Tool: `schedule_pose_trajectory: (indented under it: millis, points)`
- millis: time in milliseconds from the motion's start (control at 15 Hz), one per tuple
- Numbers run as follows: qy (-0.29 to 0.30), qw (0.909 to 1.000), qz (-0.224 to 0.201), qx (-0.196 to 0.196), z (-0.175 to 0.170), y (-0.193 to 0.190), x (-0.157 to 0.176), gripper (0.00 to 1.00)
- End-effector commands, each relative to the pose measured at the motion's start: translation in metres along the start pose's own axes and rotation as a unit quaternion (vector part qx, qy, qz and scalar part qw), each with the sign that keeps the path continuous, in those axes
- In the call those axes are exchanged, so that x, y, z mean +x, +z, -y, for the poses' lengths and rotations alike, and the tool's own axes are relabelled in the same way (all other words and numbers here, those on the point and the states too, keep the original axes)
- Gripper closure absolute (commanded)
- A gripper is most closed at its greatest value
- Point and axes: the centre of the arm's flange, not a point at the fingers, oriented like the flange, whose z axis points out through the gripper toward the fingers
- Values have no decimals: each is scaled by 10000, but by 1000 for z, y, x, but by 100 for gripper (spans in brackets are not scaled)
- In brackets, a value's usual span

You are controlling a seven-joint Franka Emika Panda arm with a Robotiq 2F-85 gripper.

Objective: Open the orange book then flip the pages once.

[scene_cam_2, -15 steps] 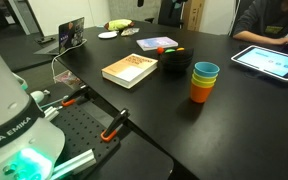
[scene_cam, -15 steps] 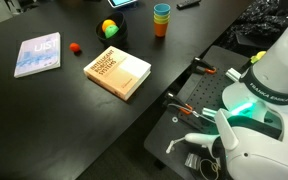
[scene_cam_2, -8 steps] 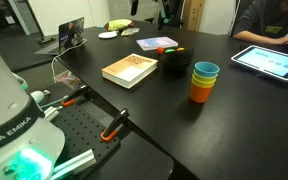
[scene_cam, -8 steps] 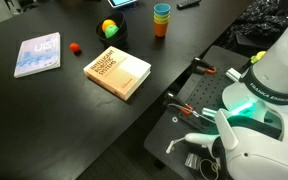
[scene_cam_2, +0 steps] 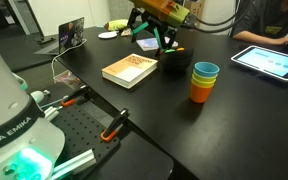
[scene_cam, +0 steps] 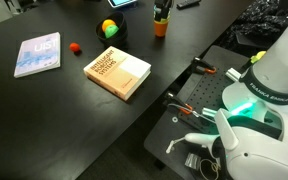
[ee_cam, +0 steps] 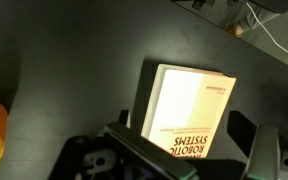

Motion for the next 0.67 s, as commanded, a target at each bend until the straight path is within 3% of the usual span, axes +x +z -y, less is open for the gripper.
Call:
schedule_pose_trajectory:
  millis: [0,600]
  points:
    - [-210,9997,129,75,-17,39,25,0]
    - [-468,9975,486,197,-10,109,54,0]
